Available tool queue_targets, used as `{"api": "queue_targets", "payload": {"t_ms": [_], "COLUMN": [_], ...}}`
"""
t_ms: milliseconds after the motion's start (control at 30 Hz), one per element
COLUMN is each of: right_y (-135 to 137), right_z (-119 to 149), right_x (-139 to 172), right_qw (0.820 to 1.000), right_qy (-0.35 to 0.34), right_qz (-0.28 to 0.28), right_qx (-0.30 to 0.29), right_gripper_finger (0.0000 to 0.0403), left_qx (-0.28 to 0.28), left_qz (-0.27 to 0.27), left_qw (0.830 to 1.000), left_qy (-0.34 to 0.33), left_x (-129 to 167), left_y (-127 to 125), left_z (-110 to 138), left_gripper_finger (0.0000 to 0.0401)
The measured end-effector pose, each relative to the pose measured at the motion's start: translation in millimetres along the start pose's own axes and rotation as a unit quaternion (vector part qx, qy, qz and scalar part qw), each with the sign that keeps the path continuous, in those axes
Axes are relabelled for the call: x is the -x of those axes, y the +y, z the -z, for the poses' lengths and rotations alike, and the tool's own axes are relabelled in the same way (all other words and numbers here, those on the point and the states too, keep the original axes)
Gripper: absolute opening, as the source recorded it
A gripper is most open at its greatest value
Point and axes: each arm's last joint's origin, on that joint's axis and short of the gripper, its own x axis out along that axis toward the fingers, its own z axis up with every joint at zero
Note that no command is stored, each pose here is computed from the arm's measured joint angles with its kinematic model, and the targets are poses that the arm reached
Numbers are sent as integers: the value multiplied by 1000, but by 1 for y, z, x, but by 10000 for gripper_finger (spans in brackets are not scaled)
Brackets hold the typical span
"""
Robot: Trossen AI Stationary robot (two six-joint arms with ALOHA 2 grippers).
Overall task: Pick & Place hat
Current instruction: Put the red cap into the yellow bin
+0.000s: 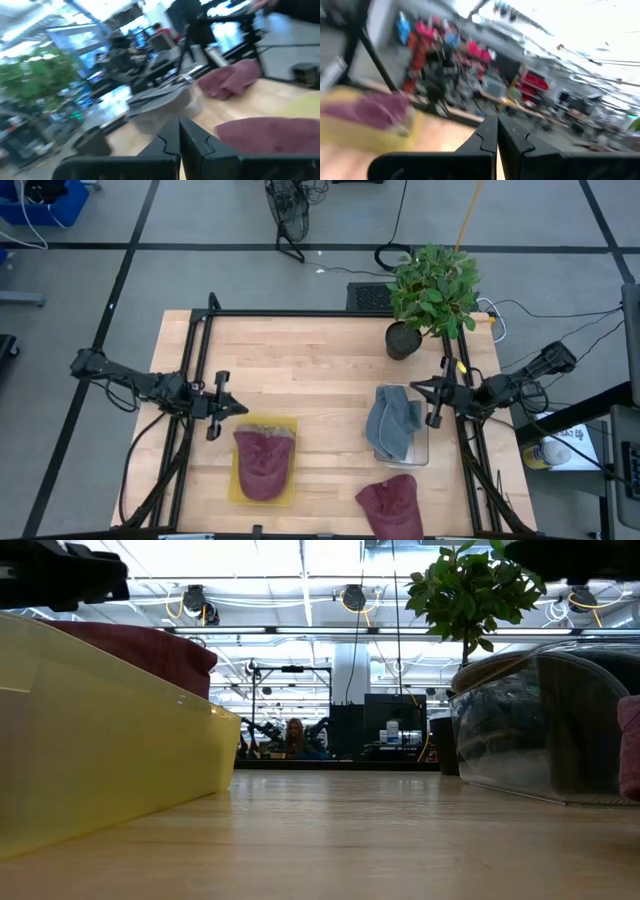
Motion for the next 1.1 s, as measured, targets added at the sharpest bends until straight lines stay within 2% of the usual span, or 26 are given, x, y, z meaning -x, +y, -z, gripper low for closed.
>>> {"api": "queue_targets", "payload": {"t_ms": [67, 133, 267, 400, 500, 633, 767, 900, 1000, 1100], "right_y": [3, 6, 24, 61, 93, 130, 161, 192, 214, 230], "right_z": [-11, -34, -84, -126, -160, -199, -208, -199, -186, -168], "right_x": [-11, -26, -57, -85, -101, -108, -107, -109, -108, -106], "right_qw": [999, 999, 993, 978, 966, 952, 922, 897, 870, 842], "right_qy": [21, 29, 81, 164, 214, 278, 351, 390, 434, 488], "right_qz": [-4, -19, -59, -100, -107, -120, -161, -180, -203, -192], "right_qx": [29, 38, 59, 78, 95, 42, -30, -100, -119, -128], "right_gripper_finger": [0, 0, 0, 0, 0, 0, 0, 0, 2, 17], "left_qx": [-4, 5, 28, 38, 42, 52, 52, 49, 52, 49], "left_qz": [-26, -41, -37, -37, -36, -37, -37, -37, -37, -37], "left_qw": [1000, 999, 998, 998, 998, 997, 997, 998, 997, 998], "left_qy": [13, 25, 31, 33, 34, 34, 34, 34, 34, 33], "left_x": [0, 0, 0, 0, 0, 0, 0, 0, 0, 0], "left_y": [1, 2, 1, 1, 1, 1, 1, 1, 1, 1], "left_z": [1, 2, 4, 4, 4, 4, 4, 4, 4, 4], "left_gripper_finger": [7, 16, 30, 28, 21, 7, 6, 26, 37, 40]}}
